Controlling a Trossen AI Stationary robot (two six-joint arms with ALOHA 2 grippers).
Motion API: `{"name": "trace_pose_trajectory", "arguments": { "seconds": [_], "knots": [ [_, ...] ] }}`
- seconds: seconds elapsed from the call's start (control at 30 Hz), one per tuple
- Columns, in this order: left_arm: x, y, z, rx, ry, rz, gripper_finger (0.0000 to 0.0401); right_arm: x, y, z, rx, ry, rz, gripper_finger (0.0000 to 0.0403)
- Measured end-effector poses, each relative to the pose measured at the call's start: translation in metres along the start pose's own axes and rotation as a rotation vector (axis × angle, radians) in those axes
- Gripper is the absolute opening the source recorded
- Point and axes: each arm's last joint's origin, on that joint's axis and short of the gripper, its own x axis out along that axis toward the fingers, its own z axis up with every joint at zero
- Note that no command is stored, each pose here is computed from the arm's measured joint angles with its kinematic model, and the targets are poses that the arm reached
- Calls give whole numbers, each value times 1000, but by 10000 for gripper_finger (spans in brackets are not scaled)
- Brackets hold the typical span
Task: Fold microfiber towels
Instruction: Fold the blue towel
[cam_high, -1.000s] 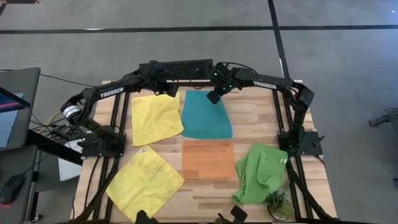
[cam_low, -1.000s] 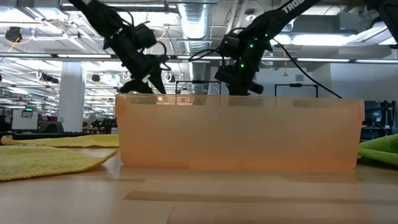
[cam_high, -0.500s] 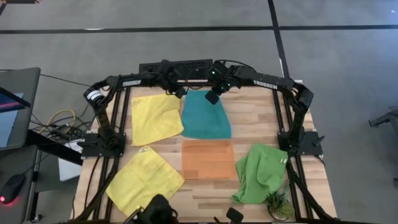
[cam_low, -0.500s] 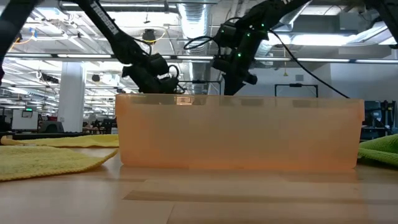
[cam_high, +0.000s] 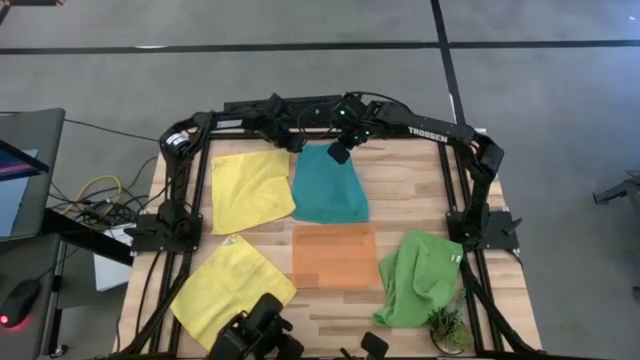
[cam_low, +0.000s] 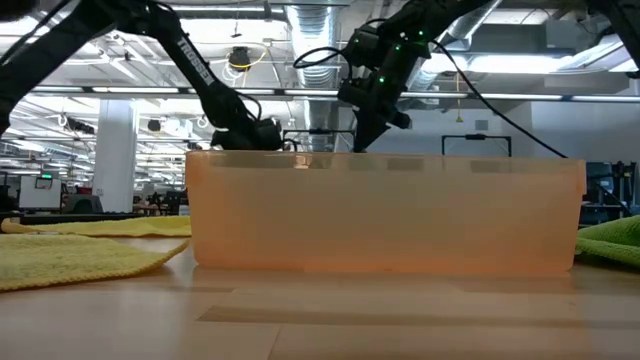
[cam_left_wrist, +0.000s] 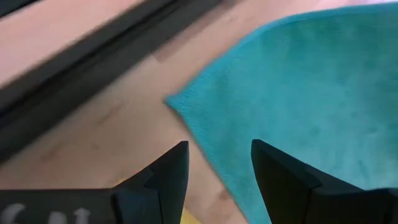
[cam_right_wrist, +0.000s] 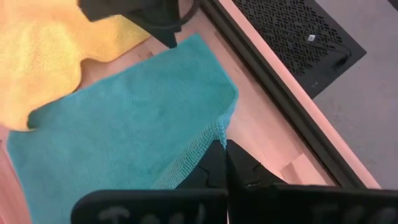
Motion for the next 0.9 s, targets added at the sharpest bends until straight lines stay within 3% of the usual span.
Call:
{"name": "trace_pose_trajectory", "arguments": {
  "seconds": [0.2, 0.7, 0.9],
  "knots": [
    [2, 3, 3, 2, -25, 70, 167, 0, 0, 0, 9, -1, -2, 2],
    [5, -2, 9, 36, -82, 55, 167, 0, 0, 2, 9, -24, -3, 2],
    [6, -2, 7, 28, -81, 114, 167, 0, 0, 2, 10, -24, -4, 2]
  ]
}}
